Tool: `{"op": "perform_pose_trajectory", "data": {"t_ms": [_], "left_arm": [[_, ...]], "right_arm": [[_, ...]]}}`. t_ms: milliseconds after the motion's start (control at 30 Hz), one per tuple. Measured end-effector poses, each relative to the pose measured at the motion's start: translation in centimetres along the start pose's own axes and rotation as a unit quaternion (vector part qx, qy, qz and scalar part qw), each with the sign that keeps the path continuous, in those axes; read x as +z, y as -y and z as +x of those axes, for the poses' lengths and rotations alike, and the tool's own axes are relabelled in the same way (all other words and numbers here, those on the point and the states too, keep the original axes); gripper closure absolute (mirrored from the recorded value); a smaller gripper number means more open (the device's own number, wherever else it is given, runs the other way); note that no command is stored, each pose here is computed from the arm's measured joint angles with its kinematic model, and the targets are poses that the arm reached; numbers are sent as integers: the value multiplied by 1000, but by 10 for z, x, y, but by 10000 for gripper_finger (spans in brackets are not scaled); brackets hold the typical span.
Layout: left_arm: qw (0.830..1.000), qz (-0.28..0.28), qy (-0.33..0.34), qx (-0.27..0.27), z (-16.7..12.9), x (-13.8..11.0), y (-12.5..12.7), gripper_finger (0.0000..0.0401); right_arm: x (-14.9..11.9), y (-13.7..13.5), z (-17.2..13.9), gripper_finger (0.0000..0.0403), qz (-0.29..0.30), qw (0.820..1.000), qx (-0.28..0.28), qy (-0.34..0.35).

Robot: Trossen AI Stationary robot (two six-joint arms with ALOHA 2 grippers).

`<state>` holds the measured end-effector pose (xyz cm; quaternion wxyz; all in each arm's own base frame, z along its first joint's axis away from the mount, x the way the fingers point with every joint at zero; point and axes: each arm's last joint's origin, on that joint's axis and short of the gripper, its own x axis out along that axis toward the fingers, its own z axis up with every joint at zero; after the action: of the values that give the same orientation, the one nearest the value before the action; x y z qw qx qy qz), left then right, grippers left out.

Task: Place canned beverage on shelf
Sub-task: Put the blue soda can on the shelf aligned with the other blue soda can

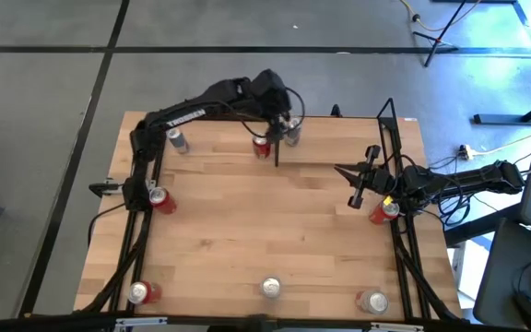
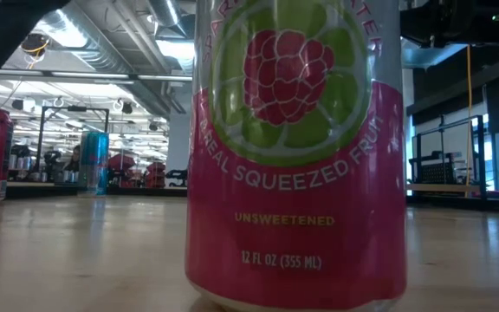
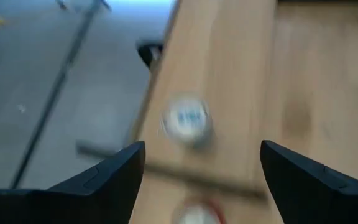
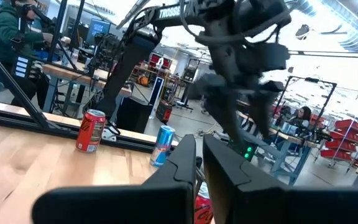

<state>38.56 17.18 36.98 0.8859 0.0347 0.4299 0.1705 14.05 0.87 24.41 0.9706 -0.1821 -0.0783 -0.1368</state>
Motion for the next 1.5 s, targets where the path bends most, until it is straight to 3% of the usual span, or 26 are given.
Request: {"op": "perform_pose_trajectory", "data": {"t_ms": [167, 467, 667, 833, 1000, 1200, 1500], "left_arm": [[997, -50, -65, 4, -24, -27, -13, 102], [981, -149, -71, 98, -74, -97, -32, 102], [963, -175, -98, 180, -104, -146, -27, 102], [954, -215, -101, 183, -115, -168, -17, 102], [910, -296, -145, 253, -117, -186, -21, 102], [858, -379, -219, 271, -109, -213, -39, 102], [835, -428, -240, 250, -97, -240, -60, 102]], "right_arm": [[0, 0, 0, 381, -1, 1000, 1, -2], [-1, 0, 0, 381, -1, 1000, 2, -4], [0, 0, 0, 382, 1, 1000, -1, 1], [1, 1, 0, 382, 3, 1000, -3, 6], [1, 1, 0, 382, 4, 1000, -3, 7], [1, 1, 0, 381, 4, 1000, -3, 7], [2, 1, 0, 382, 4, 1000, -4, 8]]}}
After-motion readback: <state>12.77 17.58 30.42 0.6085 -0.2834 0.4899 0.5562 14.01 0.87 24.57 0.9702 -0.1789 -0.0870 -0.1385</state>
